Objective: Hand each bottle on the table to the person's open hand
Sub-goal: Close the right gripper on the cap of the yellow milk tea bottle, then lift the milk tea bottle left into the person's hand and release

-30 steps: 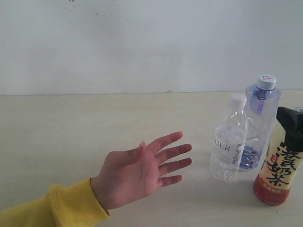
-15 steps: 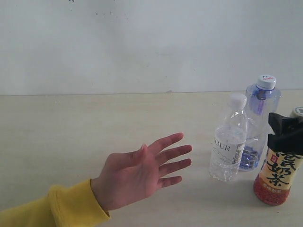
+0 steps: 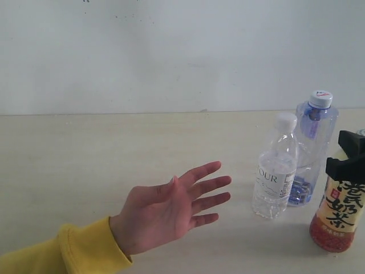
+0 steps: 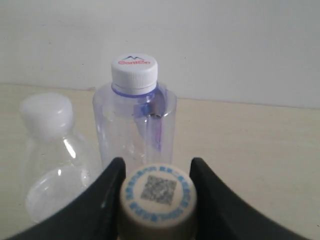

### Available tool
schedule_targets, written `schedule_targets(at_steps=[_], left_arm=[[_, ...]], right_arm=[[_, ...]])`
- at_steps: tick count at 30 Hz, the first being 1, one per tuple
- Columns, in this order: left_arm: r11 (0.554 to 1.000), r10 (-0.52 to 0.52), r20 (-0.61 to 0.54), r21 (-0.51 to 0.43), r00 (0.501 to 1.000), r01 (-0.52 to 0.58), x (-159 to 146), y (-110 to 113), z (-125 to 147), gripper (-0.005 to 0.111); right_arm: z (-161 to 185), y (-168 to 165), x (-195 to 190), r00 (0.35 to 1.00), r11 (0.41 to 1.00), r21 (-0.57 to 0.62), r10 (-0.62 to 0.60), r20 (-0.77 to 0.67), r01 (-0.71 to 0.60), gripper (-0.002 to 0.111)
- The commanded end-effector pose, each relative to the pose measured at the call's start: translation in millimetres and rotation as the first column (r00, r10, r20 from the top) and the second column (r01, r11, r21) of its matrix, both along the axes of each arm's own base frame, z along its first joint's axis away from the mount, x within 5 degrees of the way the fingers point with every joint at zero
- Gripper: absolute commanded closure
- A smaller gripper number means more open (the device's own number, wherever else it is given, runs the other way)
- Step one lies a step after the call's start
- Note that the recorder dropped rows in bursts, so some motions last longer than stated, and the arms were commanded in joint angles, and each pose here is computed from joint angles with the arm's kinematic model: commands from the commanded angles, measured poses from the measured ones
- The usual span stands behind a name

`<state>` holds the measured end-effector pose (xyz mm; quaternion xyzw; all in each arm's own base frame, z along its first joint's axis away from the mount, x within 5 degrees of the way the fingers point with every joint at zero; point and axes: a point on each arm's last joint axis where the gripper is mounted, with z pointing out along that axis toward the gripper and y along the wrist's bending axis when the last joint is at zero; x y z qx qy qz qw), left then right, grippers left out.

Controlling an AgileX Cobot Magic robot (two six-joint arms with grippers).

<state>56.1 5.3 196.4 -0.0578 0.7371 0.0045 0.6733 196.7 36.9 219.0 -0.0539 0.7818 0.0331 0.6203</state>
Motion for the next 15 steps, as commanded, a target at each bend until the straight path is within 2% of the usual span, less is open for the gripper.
schedule_targets(at_steps=[1,3,5,9,15], left_arm=[[1.0,0.003,0.003,-0.004,1.0,-0.003,-0.3,0.2,0.6,0.103],[1.0,0.003,0.003,-0.004,1.0,-0.003,-0.3,0.2,0.6,0.103],[1.0,0.003,0.003,-0.004,1.0,-0.003,-0.3,0.2,0.6,0.103],[1.0,0.003,0.003,-0.004,1.0,-0.003,-0.3,0.2,0.6,0.103],[1.0,0.003,0.003,-0.004,1.0,-0.003,-0.3,0.2,0.6,0.103]], right_arm=[[23.2,9.4,-21.3,0.993,0.996,-0.005,0.09,0.07,-0.09,0.109],[32.5,14.4,-33.1,0.988,0.991,0.052,0.121,0.094,-0.126,0.109],[34.8,19.7,-45.3,0.983,0.98,0.084,0.176,0.058,-0.181,0.109],[34.5,29.3,-56.6,0.959,0.959,0.02,0.282,0.031,-0.283,0.109],[36.9,50.2,-63.4,0.915,0.915,0.042,0.397,0.074,-0.401,0.109]])
